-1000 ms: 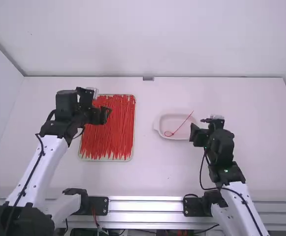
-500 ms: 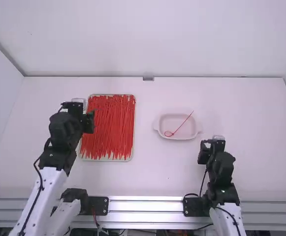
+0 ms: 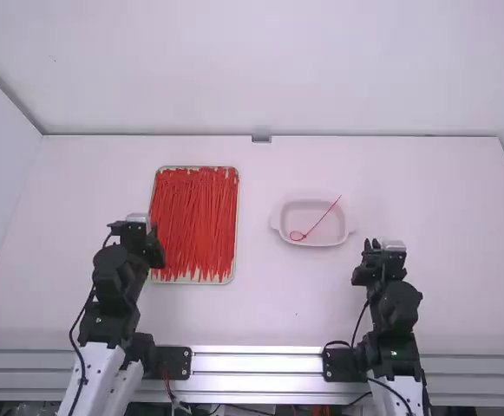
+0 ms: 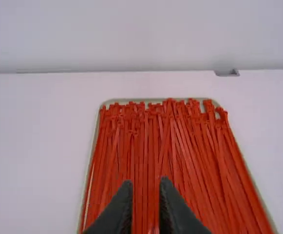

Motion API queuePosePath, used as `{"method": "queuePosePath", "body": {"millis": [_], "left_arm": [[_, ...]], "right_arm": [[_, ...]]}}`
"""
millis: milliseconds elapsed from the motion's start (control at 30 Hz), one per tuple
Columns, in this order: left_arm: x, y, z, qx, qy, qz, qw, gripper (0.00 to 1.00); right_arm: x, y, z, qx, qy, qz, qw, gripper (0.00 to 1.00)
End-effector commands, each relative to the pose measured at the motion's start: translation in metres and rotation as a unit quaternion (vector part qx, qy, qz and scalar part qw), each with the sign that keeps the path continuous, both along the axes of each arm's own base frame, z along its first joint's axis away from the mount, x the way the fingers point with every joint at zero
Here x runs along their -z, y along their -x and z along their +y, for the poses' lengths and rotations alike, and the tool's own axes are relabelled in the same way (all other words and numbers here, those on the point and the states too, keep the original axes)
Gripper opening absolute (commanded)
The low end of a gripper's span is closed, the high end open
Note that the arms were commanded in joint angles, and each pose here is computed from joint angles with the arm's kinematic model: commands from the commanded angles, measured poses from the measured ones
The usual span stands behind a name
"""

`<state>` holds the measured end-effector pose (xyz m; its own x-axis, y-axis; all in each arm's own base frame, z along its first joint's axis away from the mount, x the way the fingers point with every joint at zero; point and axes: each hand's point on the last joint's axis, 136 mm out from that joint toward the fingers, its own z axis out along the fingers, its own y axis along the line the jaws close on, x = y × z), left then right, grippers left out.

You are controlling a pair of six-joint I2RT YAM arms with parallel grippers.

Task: Fasten the cable tie

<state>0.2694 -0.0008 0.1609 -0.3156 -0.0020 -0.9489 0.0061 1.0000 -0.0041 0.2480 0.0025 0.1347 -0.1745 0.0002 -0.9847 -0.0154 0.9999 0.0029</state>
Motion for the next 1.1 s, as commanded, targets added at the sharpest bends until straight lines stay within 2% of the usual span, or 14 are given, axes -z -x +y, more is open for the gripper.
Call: {"method": "queuePosePath", "body": {"millis": [0,167,433,1067], "left_arm": [[0.009,0.005,0.001,-0.003,-0.002,-0.004,1.000,0.08],[0.030,0.013,0.001,-0.003,-0.002,-0.004,1.000,0.00],[0.060,0.022,0.001,-0.003,-0.002,-0.005,1.000,0.00],[0.013,0.024,0.001,-0.003,-0.002,-0.108,0.994,0.00]], "right_arm": [[-0.002,0.001,0.000,0.000,0.000,-0.010,1.000,0.11],[-0.013,0.003,0.000,0.000,0.000,-0.035,0.999,0.05],[-0.013,0.003,0.000,0.000,0.000,-0.035,0.999,0.00],[-0.013,0.003,0.000,0.000,0.000,-0.035,0.999,0.00]]}}
